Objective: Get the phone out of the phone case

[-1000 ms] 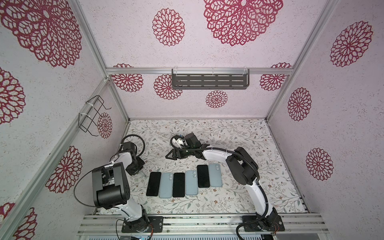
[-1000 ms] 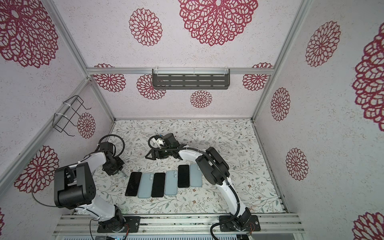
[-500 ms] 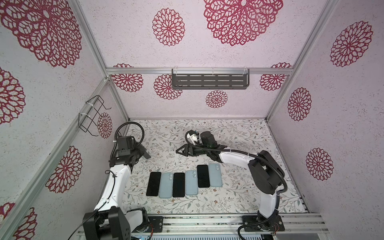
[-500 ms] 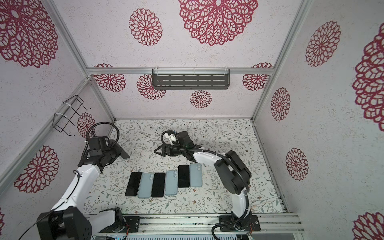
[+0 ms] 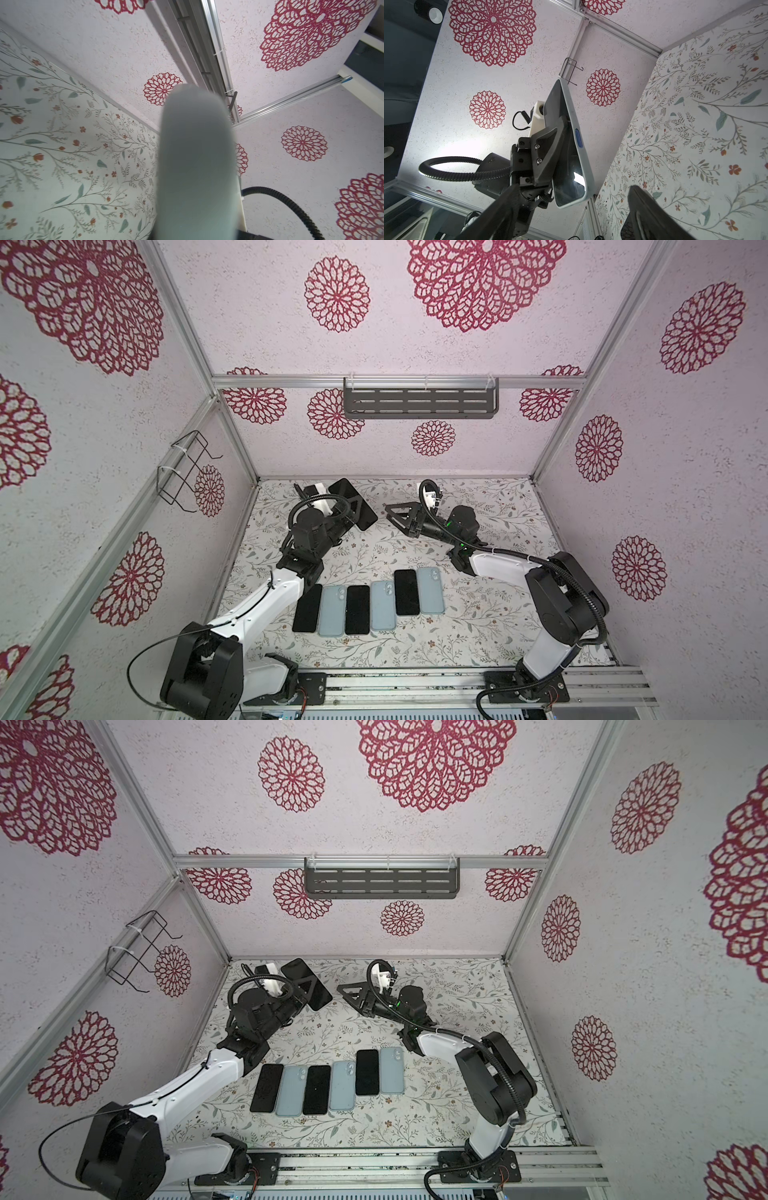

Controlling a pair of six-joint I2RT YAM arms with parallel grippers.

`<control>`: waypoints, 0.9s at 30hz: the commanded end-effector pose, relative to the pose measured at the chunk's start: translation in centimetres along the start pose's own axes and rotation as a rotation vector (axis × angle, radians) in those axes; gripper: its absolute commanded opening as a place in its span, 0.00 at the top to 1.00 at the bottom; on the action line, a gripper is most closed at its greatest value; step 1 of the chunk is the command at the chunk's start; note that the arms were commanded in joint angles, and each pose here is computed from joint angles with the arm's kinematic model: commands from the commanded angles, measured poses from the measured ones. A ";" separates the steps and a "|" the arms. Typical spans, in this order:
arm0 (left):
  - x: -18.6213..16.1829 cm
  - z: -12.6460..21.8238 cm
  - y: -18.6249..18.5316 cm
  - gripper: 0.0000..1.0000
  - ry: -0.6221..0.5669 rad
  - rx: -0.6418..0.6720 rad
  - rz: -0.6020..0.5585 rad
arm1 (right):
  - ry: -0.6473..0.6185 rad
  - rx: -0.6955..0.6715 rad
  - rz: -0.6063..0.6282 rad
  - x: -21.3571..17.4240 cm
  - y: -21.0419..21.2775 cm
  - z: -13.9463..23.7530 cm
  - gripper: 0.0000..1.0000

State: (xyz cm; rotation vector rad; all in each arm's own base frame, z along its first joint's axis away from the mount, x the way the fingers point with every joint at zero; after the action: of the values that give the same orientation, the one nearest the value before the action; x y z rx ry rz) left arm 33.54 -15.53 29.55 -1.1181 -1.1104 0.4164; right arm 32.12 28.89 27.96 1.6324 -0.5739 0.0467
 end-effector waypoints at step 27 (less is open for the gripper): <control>-3.6 -1.5 -3.9 0.24 0.080 -0.280 0.086 | 0.042 0.054 0.118 0.5 6.1 2.2 1.00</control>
State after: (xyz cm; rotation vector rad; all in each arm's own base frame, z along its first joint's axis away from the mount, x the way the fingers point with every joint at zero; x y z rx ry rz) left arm 33.20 -20.29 29.41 -1.3905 -1.0769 0.3670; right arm 31.27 27.62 30.34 1.6476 -0.5672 0.0469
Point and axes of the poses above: each gripper's point midway between its finger pads, its own z axis back along the fingers, its own y axis along the line the jaws close on, x = y × z, the point moved 7 cm from there along z, back along the fingers, and after that the axes turned 2 degrees about -z, right-handed, at the moved point
